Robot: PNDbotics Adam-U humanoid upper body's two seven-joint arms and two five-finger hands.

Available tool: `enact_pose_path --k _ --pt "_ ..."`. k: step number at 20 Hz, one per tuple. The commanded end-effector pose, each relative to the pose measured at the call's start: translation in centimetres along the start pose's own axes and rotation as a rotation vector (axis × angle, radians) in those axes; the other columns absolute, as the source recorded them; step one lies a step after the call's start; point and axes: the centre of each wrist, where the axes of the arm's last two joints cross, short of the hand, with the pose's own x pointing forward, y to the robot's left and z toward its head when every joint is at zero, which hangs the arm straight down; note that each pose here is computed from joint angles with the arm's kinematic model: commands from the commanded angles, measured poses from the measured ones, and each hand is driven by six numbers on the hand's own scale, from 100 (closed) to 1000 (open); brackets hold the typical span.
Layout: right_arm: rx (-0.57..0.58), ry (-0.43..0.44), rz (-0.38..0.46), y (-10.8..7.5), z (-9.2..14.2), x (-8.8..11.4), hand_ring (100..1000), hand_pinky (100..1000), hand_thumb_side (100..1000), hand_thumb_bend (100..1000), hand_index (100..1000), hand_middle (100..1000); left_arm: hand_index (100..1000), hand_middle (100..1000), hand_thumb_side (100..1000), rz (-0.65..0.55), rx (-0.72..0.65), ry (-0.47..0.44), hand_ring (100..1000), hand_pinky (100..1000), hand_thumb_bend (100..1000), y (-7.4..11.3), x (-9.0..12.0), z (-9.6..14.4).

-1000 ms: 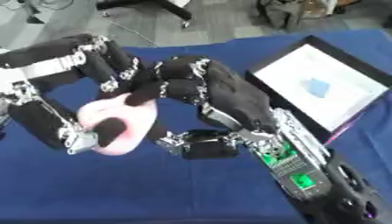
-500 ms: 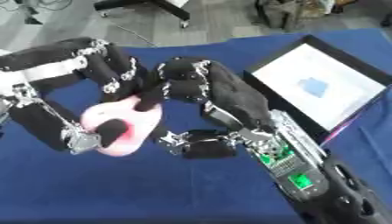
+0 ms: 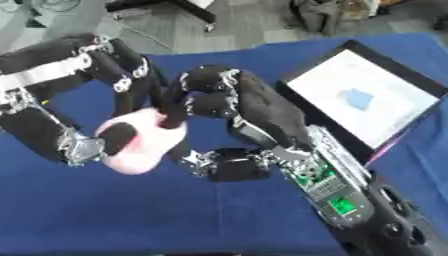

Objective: Pick up the objects with one hand, pass them to the other hand, and then place them into the box on the other side of the table.

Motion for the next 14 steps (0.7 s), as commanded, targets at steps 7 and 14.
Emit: enact_pose_path --k 7,14 --pt "-0.048 0.066 0.027 -0.7 0.9 -0.7 575 612 100 100 328 552 719 638 644 -0.035 0.044 0.026 649 805 100 1.4 0.4 1.4" --pt "-0.101 0.11 0.066 -1.7 1.7 -0.8 576 613 100 100 328 552 734 670 632 -0.068 0.167 0.105 676 811 100 1.8 0.0 3.4"
